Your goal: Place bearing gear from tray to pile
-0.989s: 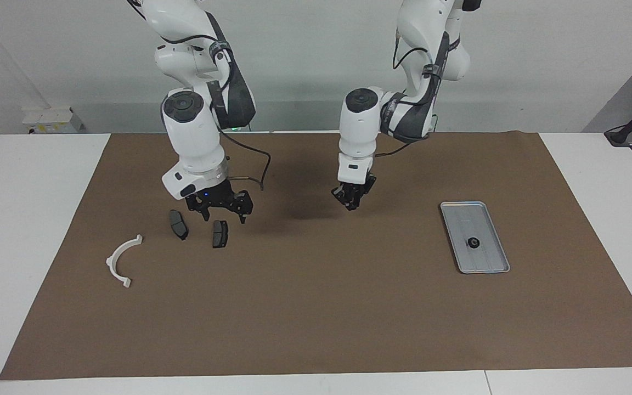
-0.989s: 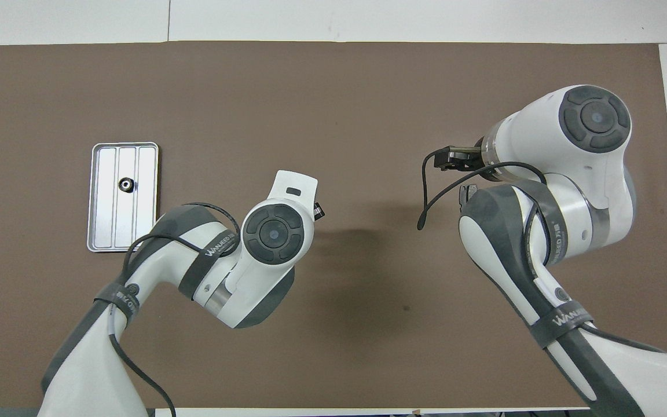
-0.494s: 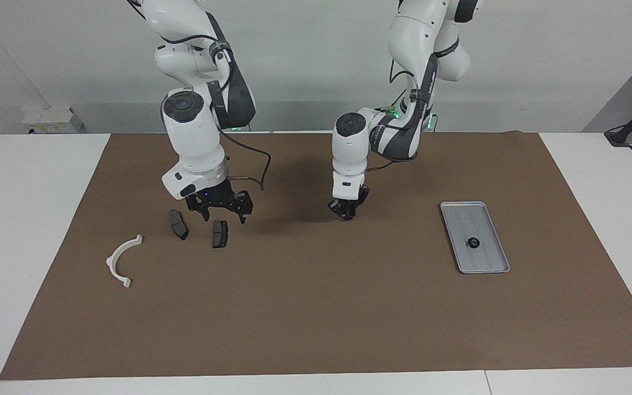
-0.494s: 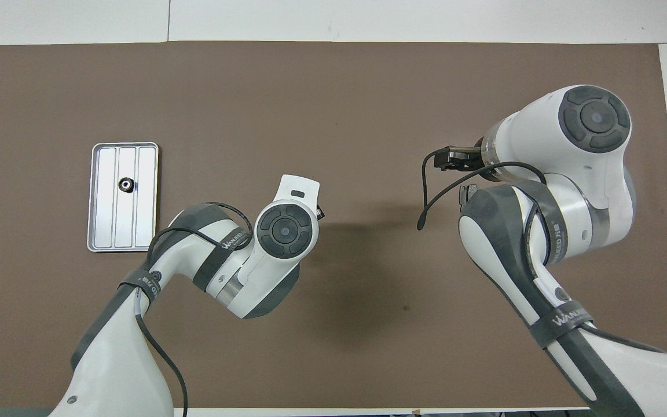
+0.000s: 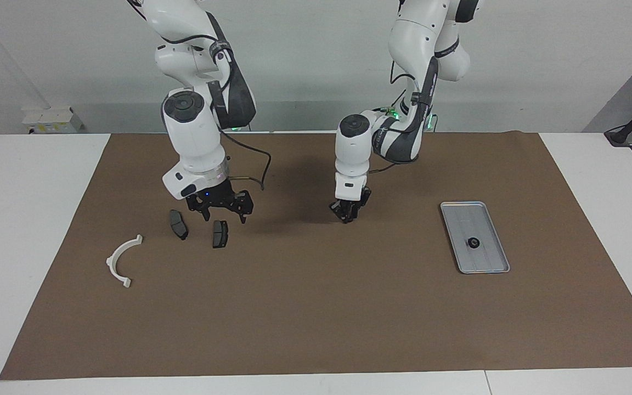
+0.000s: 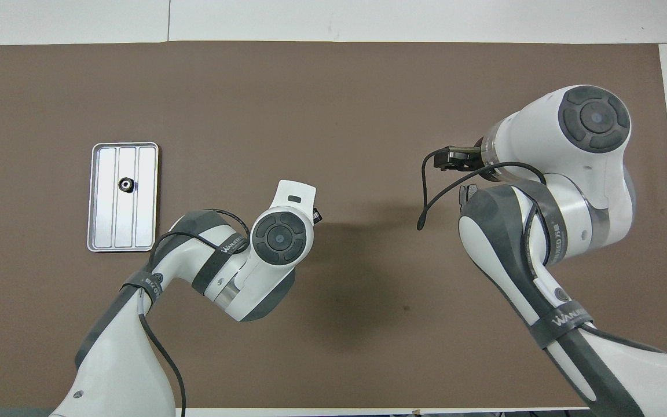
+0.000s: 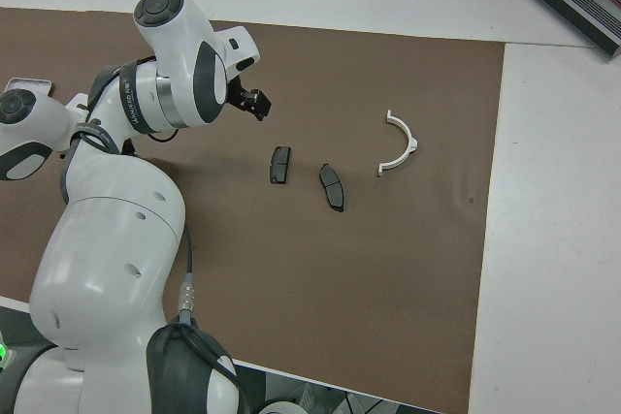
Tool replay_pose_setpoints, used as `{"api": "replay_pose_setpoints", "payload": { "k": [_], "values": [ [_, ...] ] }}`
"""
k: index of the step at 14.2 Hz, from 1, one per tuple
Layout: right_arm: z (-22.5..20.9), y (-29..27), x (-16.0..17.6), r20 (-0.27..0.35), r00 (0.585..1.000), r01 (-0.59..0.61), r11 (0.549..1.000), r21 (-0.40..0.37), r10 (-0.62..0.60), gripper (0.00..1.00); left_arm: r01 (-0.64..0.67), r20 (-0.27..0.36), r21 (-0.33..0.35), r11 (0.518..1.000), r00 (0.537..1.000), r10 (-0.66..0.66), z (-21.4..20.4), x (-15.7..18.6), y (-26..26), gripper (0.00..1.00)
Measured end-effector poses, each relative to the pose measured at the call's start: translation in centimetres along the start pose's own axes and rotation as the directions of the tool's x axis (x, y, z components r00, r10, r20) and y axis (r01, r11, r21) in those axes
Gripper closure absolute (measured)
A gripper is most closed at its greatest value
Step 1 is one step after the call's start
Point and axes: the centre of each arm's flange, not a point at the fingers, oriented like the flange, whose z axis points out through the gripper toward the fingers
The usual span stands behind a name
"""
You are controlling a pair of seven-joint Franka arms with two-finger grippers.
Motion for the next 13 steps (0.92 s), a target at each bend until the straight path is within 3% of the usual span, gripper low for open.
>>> {"api": "replay_pose_setpoints", "payload": {
  "k": [2, 4, 6, 8, 11, 13],
  "values": [
    [0.0, 0.0, 0.0, 0.0, 1.0, -0.006, 1.0, 0.0, 0.006, 0.0, -0.045, -0.013, 0.006, 0.999, 0.999, 0.045, -2.6, 3.2, -0.7, 0.25],
    [0.0, -0.7, -0.3, 0.001, 0.999, -0.037, 0.999, 0.001, 0.037, 0.0, -0.107, -0.007, 0.037, 0.994, 0.994, 0.107, -9.2, 8.7, -3.3, 0.0],
    [0.2, -3.8, -1.6, 0.005, 0.996, -0.094, 0.996, 0.005, 0.094, 0.0, -0.216, 0.091, 0.047, 0.975, 0.973, 0.211, -16.5, 14.5, -9.1, 0.0],
    [0.4, -9.5, -4.3, 0.009, 0.985, -0.175, 0.984, 0.015, 0.175, 0.0, -0.31, 0.15, -0.012, 0.951, 0.939, 0.308, -21.4, 21.4, -18.1, 0.0],
    [1.0, -17.4, -8.0, 0.018, 0.956, -0.295, 0.955, 0.029, 0.294, 0.0, -0.421, 0.112, -0.067, 0.905, 0.898, 0.426, -20.4, 27.9, -27.7, 0.0],
    [1.9, -21.5, -10.2, 0.027, 0.937, -0.35, 0.936, 0.029, 0.349, 0.0, -0.444, 0.071, -0.067, 0.893, 0.891, 0.448, -16.6, 29.8, -29.0, 0.0]
  ]
}}
